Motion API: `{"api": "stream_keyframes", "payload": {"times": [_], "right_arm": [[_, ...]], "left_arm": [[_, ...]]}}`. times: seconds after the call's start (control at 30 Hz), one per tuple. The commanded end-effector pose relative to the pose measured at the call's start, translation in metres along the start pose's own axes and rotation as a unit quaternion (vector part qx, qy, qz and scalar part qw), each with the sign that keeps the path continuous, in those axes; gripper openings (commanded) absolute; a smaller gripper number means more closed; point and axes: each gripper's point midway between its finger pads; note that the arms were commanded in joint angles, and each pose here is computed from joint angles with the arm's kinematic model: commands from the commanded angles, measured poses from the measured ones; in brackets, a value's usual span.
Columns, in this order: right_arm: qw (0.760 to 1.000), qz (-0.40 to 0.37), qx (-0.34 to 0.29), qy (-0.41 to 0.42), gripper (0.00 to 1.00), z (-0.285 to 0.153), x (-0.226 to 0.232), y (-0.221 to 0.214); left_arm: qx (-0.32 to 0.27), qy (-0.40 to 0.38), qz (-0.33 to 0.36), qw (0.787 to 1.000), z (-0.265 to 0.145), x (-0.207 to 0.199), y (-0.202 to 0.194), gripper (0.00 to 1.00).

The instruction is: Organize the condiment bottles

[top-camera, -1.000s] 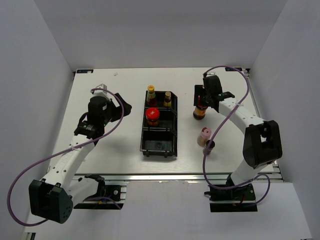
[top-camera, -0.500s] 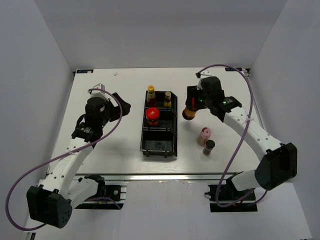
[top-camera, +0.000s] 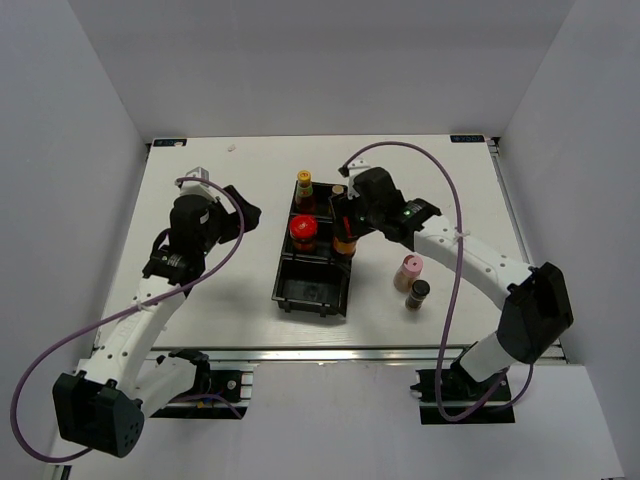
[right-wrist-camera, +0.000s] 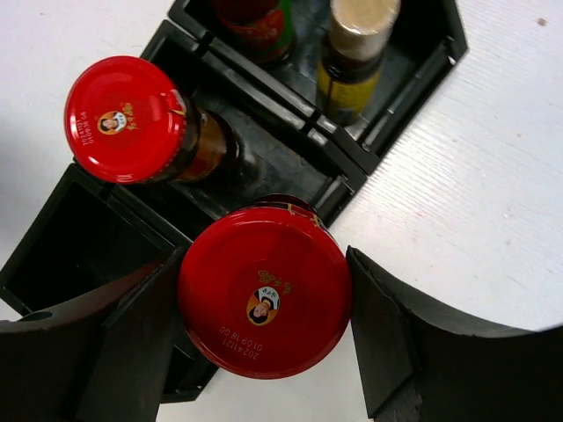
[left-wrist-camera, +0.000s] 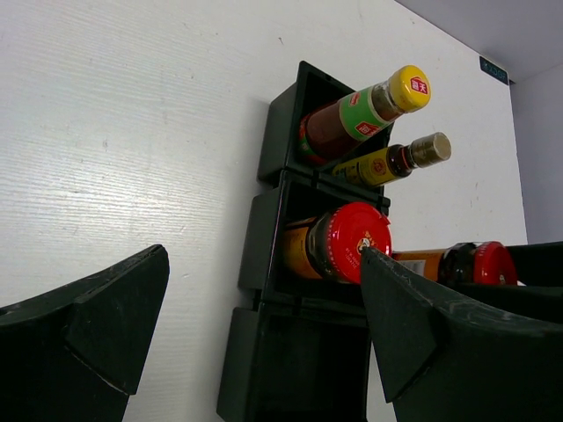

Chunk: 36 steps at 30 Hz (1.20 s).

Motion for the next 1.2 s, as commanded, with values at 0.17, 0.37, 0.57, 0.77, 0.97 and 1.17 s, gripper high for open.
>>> {"api": "stream_keyframes", "payload": {"times": [0.17, 0.37, 0.57, 0.77, 0.97, 1.17], "right_arm": [[0.991, 0.000, -0.126, 0.039, 0.29, -0.008, 0.042, 0.081], [0.992, -0.011, -0.111, 0.063, 0.29, 0.007, 0.051, 0.071], [0.991, -0.040, -0.099, 0.077, 0.29, 0.030, 0.052, 0.056], [0.995, -0.040, -0.084, 0.047, 0.30, 0.047, 0.039, 0.043], [0.995, -0.034, -0.076, 0.048, 0.46, 0.046, 0.037, 0.035], [0.997, -0.028, -0.056, 0.036, 0.60, 0.051, 0.030, 0.022]], "left_arm": [[-0.018, -0.001, 0.006, 1.000, -0.010, -0.001, 0.007, 0.98], [-0.018, -0.003, 0.006, 1.000, -0.009, -0.001, 0.006, 0.98], [-0.014, -0.007, 0.005, 1.000, -0.009, -0.002, 0.004, 0.98], [-0.015, -0.002, 0.004, 1.000, -0.011, -0.001, 0.004, 0.98], [-0.012, -0.006, 0.003, 1.000, -0.009, -0.002, 0.003, 0.98], [-0.005, -0.010, 0.002, 1.000, -0.008, -0.003, -0.002, 0.98]]}}
Point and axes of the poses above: each gripper's point midway between its finger pads, its own z axis out along the fingers, its own x axis along the line the jaws close on, y = z × x, and after that the axes turned 15 degrees about z, right-handed
